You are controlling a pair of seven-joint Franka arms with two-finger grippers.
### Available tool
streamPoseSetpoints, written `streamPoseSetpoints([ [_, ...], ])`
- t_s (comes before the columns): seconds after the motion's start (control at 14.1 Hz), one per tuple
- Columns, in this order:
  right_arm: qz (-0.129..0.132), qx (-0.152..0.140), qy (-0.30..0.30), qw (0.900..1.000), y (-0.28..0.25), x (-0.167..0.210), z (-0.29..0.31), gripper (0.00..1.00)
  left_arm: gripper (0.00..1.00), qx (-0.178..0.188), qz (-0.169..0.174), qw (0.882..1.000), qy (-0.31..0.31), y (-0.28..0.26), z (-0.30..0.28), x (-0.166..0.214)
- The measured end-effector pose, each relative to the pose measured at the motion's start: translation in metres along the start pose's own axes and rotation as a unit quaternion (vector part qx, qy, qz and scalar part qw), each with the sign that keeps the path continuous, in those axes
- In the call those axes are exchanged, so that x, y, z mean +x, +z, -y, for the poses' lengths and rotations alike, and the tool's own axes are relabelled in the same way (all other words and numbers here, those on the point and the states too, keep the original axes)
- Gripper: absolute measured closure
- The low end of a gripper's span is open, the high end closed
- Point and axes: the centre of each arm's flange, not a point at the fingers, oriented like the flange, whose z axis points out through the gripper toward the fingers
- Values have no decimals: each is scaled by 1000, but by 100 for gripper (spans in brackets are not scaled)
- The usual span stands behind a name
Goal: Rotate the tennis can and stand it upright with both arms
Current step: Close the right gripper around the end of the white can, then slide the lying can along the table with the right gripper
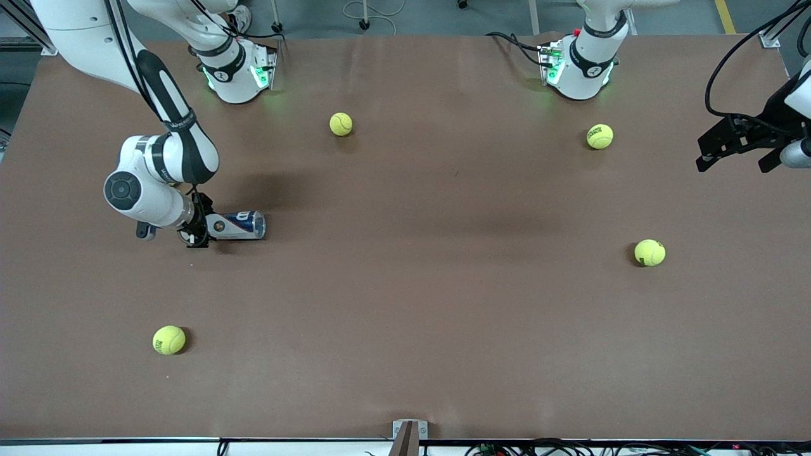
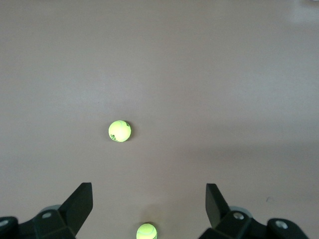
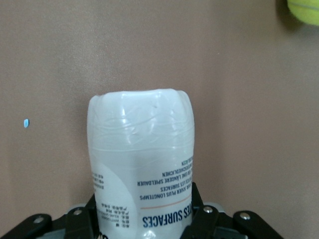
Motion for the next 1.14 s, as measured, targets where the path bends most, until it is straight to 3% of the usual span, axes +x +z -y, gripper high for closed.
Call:
streamPoseSetpoints([
  [0.28,2,-26,-4,1000,-7,-7,3,34,0,0,0,1000,0,0,0,0],
  [0.5,20,-38,-6,999,-33,-31,13,34,0,0,0,1000,0,0,0,0],
  [0.78,26,-20,-12,999,-65,-99,17,33,0,0,0,1000,0,0,0,0],
  [1.14,25,14,-15,999,-95,-217,3,33,0,0,0,1000,0,0,0,0],
])
